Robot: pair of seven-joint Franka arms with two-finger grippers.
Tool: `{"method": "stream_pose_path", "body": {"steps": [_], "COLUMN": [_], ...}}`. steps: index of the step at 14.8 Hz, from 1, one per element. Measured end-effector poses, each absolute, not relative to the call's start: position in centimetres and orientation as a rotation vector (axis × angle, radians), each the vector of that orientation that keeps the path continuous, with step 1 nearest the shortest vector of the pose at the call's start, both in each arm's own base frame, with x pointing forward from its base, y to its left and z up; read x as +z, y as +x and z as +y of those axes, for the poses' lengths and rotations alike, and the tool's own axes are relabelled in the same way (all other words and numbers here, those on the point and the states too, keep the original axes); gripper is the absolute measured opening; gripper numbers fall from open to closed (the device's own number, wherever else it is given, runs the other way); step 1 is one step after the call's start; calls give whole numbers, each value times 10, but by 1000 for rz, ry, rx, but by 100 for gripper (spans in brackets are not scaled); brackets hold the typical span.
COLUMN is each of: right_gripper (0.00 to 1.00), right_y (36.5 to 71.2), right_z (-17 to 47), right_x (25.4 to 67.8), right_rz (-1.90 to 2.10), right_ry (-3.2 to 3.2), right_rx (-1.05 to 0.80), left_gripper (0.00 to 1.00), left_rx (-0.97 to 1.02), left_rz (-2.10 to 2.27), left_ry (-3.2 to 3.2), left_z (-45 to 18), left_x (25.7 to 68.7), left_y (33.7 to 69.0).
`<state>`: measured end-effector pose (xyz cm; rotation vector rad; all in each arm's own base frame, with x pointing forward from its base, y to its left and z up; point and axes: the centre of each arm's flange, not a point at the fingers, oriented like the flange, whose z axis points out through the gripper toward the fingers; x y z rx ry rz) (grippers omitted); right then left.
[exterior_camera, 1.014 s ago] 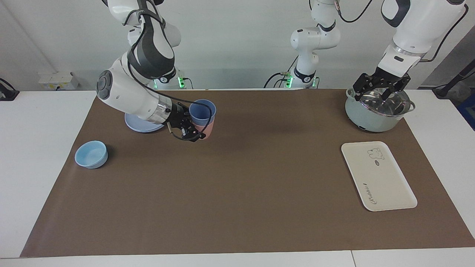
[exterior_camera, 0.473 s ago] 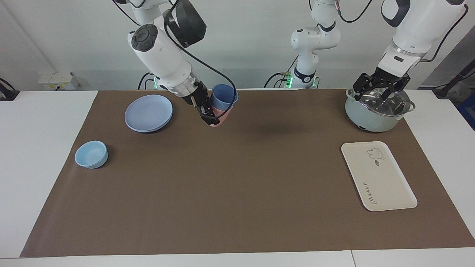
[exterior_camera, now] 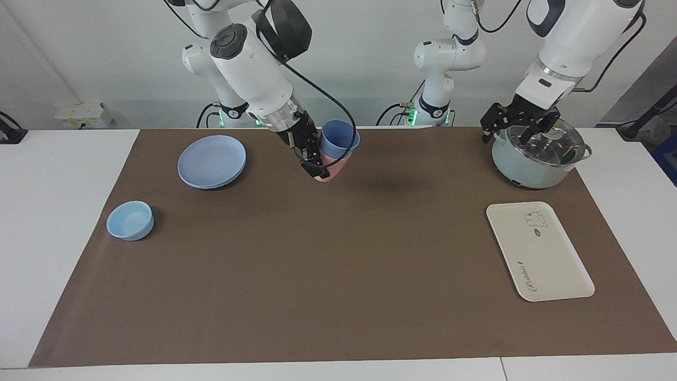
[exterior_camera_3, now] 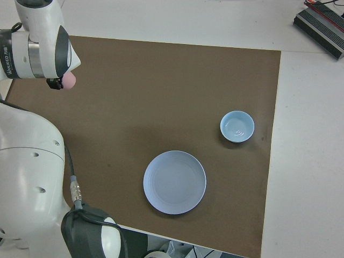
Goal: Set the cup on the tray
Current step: 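Reach the left gripper toward the blue cup rim held by the right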
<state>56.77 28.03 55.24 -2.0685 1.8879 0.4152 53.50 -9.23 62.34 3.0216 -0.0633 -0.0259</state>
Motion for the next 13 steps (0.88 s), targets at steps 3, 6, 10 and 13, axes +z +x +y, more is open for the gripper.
{"method": "stream_pose_path", "body": {"steps": [3,6,10,13], "right_gripper": [77,77,77,77], "right_y": [569,570,570,569], "right_z": [280,281,281,282], "right_x": [552,554,554,554], "right_rz": [1889,1885,1883,1883], "right_ry": [-2061,-2056,-2055,-2055], "right_rx": [410,404,403,403], "left_gripper": [100,99,95,93], "left_rx": [11,69,191,248], "left_rz": [55,202,365,435], "left_ry": [2930,2833,2713,2641], "left_z": [-150,-209,-279,-301], "left_x": [629,640,649,649], "left_y": [529,519,504,500]}}
